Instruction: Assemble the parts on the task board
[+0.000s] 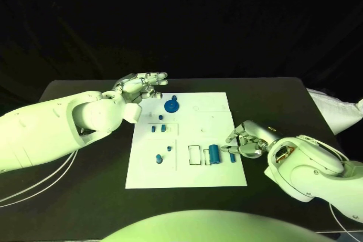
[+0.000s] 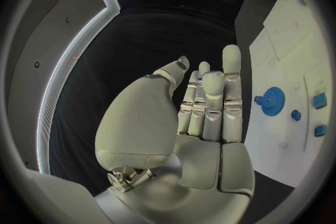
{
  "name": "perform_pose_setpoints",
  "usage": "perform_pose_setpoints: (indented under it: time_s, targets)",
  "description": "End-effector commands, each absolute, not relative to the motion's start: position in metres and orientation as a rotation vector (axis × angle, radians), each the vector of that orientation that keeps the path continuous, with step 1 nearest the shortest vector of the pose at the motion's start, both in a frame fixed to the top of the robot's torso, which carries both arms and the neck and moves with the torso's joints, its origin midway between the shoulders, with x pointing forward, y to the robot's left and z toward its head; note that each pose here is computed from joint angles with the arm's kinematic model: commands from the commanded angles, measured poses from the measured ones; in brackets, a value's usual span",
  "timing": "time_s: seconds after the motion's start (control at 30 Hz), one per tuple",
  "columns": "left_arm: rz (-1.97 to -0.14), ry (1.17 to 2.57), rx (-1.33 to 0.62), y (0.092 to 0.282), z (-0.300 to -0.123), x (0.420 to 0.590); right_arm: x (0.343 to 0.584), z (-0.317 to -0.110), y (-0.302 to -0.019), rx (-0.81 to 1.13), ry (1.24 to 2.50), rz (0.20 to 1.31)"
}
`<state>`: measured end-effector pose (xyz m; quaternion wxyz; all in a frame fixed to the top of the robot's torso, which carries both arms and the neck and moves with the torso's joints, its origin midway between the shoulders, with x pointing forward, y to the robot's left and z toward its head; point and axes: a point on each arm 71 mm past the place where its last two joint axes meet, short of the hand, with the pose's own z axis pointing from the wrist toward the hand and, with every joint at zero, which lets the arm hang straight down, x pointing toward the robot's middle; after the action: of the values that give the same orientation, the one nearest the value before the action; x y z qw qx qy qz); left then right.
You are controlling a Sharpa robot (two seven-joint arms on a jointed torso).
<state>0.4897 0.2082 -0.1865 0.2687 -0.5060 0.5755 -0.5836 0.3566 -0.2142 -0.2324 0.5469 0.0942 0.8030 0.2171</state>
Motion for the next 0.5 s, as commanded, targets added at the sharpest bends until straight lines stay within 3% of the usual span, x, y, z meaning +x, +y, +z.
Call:
perform_pose_setpoints:
  time_s: [0.03, 0.5]
  targets:
    - [-1.600, 1.563, -1.347, 0.205, -0.186, 0.489, 0.355, -0.240, -0.211, 0.205, 1.952, 0.476]
    - [-1.598, 1.567, -1.349, 0.205, -0.187, 0.489, 0.356, -0.262, -0.194, 0.187, 2.023, 0.484]
